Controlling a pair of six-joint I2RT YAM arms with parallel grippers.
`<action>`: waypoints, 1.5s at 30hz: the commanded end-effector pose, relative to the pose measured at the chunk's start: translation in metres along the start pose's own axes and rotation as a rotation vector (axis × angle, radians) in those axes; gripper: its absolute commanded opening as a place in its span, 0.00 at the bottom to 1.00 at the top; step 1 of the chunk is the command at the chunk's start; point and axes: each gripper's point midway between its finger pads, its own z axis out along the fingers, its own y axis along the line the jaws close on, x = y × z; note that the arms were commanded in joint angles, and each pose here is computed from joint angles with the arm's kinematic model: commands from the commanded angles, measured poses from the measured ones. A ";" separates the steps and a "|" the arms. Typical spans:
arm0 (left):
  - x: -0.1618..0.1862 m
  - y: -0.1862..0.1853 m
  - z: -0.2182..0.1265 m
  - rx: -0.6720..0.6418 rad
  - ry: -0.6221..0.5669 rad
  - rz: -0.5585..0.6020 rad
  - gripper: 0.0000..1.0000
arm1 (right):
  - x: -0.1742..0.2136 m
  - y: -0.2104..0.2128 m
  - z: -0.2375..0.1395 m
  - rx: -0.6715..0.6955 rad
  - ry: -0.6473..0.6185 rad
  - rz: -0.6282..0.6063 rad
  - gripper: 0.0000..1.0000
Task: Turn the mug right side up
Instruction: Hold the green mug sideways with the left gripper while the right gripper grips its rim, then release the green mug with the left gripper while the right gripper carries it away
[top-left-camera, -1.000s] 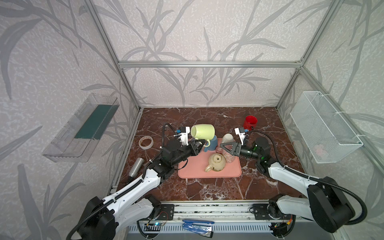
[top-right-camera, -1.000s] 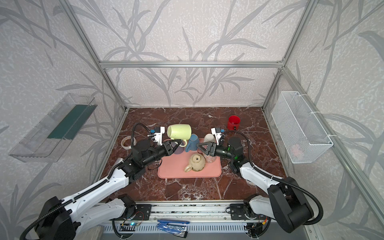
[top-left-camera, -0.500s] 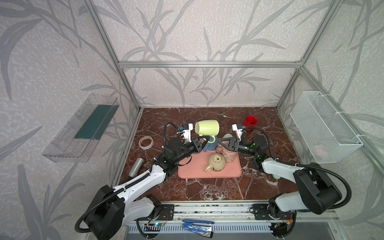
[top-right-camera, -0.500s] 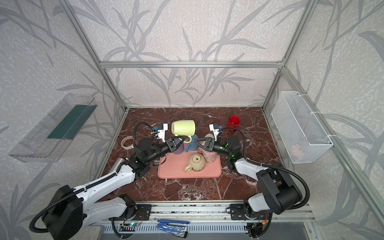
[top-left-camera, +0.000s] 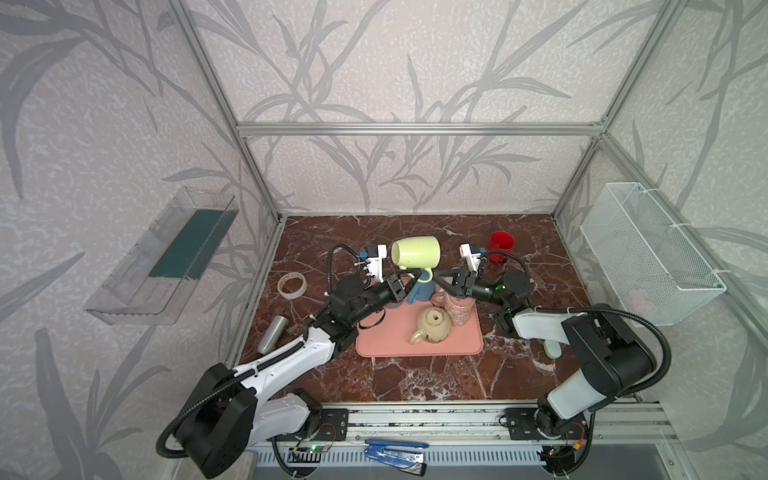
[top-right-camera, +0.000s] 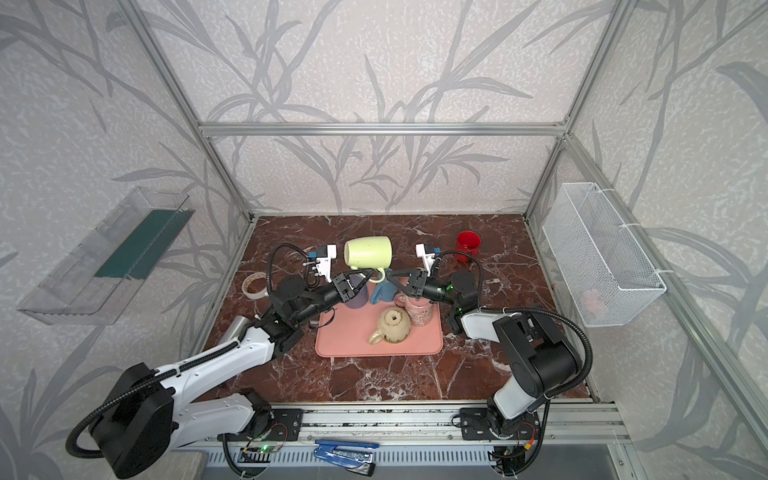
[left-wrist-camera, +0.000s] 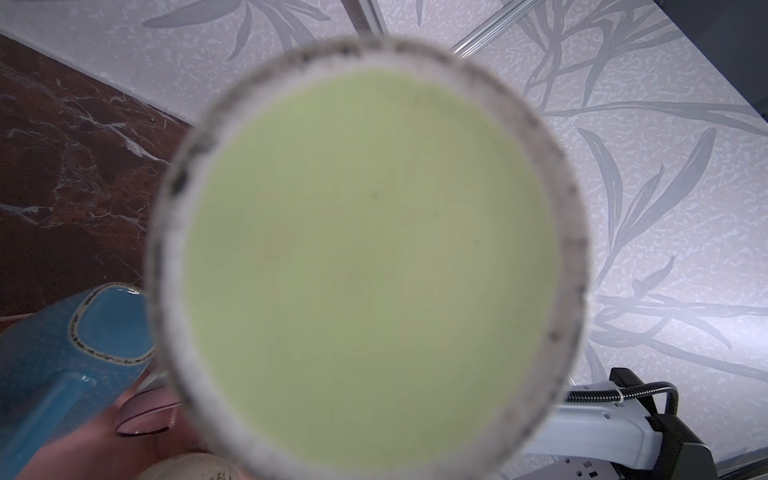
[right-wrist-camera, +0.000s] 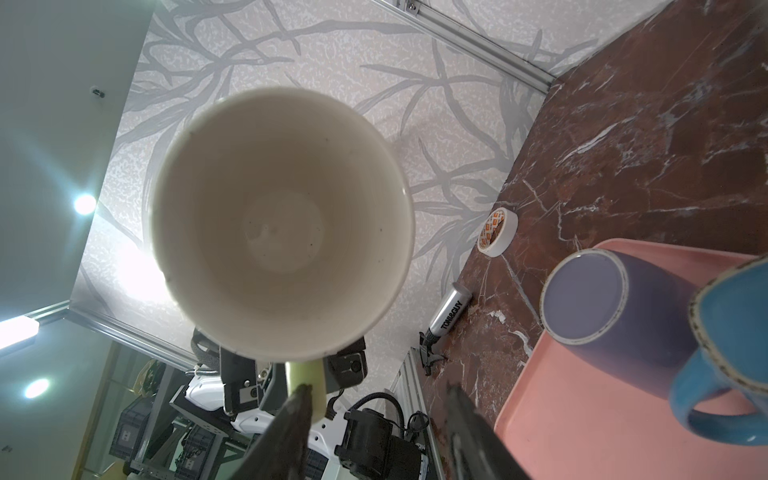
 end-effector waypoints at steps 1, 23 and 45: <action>-0.022 -0.036 0.000 0.142 -0.076 0.049 0.00 | -0.009 0.027 0.006 -0.075 -0.008 -0.082 0.52; -0.021 -0.042 0.018 0.243 -0.054 0.015 0.00 | -0.013 0.040 0.023 -0.116 0.005 -0.084 0.35; -0.014 -0.036 0.023 0.239 -0.021 0.001 0.00 | -0.020 0.041 0.025 -0.119 -0.012 -0.085 0.00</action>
